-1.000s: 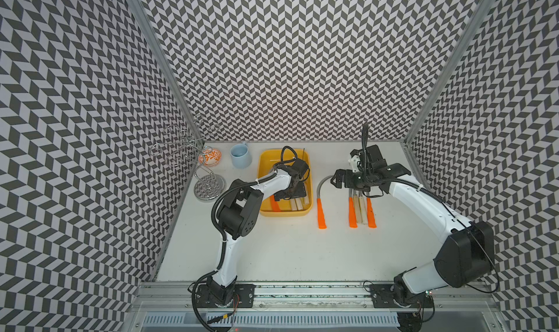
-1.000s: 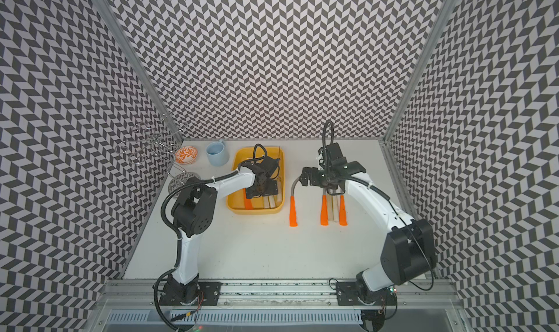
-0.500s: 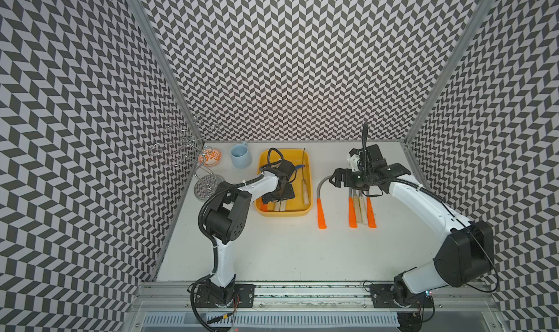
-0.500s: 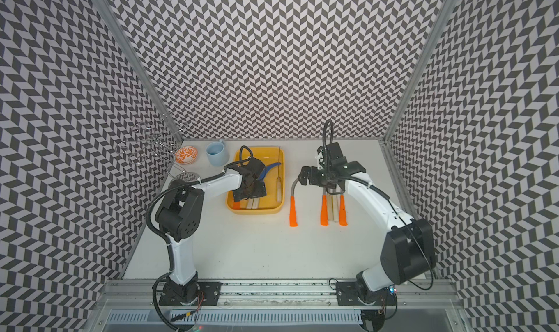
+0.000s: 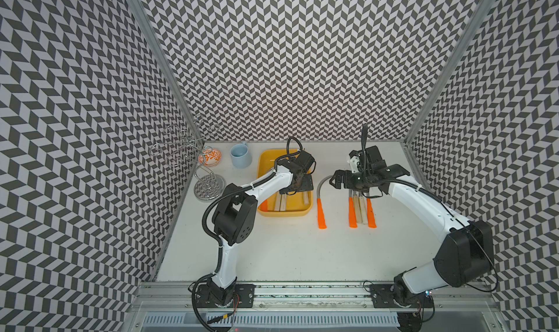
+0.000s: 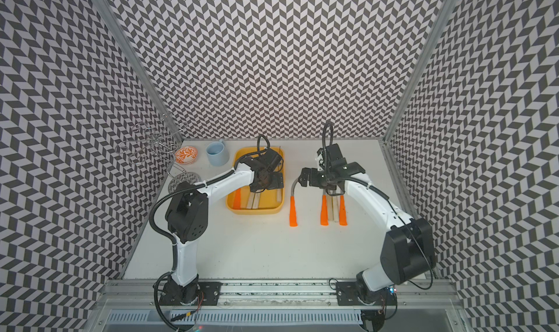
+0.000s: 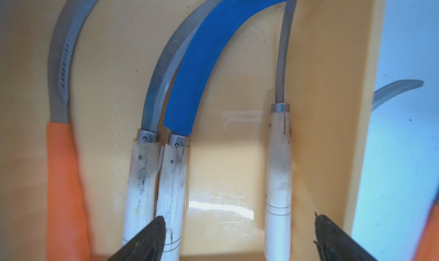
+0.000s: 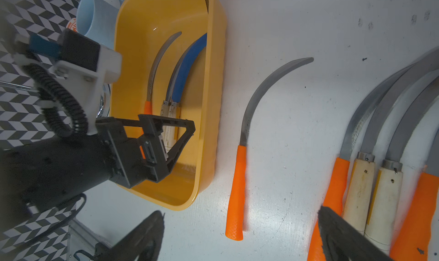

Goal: Put small sickles into storage boxes
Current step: Adjust the sickle in the storage box.

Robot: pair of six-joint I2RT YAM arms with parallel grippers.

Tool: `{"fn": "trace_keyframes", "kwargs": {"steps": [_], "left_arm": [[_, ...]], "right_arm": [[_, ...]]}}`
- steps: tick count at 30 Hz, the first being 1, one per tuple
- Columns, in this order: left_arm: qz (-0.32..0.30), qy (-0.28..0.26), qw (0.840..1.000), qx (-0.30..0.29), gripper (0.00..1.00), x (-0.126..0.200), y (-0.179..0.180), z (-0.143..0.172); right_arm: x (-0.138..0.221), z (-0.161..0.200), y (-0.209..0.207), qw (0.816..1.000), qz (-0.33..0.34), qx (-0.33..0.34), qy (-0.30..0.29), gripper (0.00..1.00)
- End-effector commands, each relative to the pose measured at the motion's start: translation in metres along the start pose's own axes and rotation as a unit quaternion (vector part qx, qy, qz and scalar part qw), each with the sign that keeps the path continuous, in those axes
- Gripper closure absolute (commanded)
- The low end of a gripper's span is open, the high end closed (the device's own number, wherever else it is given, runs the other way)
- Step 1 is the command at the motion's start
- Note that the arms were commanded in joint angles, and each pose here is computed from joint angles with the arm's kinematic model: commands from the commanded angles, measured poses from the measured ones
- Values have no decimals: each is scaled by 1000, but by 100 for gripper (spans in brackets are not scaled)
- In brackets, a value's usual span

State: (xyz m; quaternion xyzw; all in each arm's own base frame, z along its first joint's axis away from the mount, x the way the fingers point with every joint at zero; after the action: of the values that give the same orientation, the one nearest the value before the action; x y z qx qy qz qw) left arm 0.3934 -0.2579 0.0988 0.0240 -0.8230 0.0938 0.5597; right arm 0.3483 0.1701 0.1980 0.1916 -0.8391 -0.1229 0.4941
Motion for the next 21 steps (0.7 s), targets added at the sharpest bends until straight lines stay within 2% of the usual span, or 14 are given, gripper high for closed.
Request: {"fn": "trace_keyframes", "kwargs": {"steps": [1,6,10,17,21], "left_arm": [[-19,18,1000,3,2,-18,8,7],[1,28,1000,3,1,-35,8,15],[-6,40,999,20,1,-43,24,22],[-22,33,999,27,1,-39,42,18],[-17,18,999,25,2,-25,40,9]], "right_arm": [[7,-6,0,1000,1,10,-18,0],[9,-5,-3,1000,7,12,-19,0],[10,-6,-3,1000,8,13,-19,0],[9,-10,-2,1000,5,14,-19,0],[9,-12,-1,1000,5,14,-19,0]]}}
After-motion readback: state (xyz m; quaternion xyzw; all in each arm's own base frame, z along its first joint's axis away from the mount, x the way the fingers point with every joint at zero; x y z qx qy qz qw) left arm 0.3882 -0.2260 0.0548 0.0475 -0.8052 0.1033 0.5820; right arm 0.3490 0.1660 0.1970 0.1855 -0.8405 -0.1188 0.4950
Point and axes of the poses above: each gripper's point midway between its finger pads, its own x axis back along the fingers, its own y axis along the line the jaws close on, z = x × y, the point moved 2 cm from there along x, back along the fingers, and after that the axes turned 4 degrees about x, right-handed, at the moved point
